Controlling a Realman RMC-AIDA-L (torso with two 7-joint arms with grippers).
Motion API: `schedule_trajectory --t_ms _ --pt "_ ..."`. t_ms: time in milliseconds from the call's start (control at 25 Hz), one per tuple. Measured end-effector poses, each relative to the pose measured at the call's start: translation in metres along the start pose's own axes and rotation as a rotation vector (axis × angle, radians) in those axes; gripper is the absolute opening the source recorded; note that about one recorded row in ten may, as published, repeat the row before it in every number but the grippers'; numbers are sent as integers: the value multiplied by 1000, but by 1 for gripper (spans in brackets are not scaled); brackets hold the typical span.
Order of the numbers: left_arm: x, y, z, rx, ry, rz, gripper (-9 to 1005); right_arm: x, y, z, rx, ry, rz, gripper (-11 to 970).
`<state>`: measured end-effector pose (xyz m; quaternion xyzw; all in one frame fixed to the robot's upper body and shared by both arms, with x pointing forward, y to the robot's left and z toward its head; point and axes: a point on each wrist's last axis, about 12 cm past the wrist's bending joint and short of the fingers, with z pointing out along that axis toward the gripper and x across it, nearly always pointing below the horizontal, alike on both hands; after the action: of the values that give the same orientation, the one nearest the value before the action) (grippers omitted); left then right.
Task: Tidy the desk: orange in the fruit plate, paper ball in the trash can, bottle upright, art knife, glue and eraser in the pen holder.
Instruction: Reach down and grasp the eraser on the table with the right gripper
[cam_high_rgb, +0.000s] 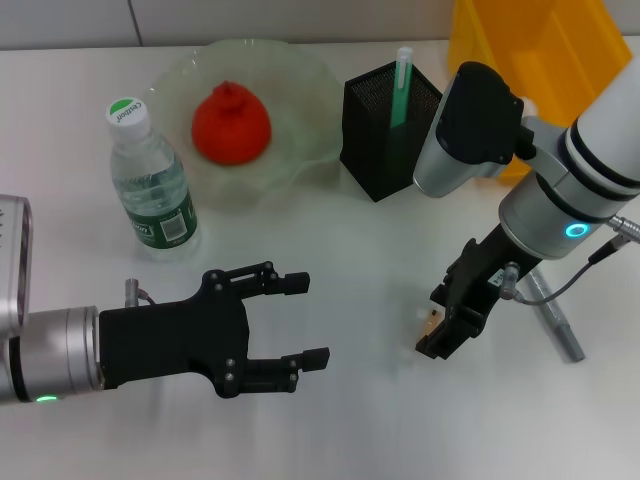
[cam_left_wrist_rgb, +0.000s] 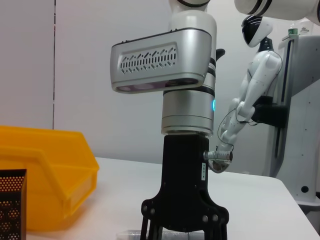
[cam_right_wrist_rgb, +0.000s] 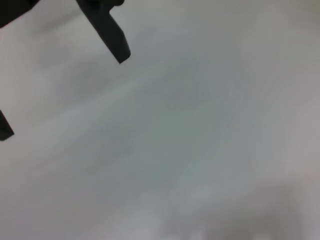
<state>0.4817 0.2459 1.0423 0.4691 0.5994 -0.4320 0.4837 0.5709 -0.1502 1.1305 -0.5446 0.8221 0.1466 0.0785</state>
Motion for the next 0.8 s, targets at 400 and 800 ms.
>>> schedule_trajectory --t_ms 400,800 --pt "0 0 0 -2 0 -1 798 -1 1 2 7 1 -9 626" --pt "0 0 1 -2 -2 -2 798 -2 3 7 7 2 -24 504"
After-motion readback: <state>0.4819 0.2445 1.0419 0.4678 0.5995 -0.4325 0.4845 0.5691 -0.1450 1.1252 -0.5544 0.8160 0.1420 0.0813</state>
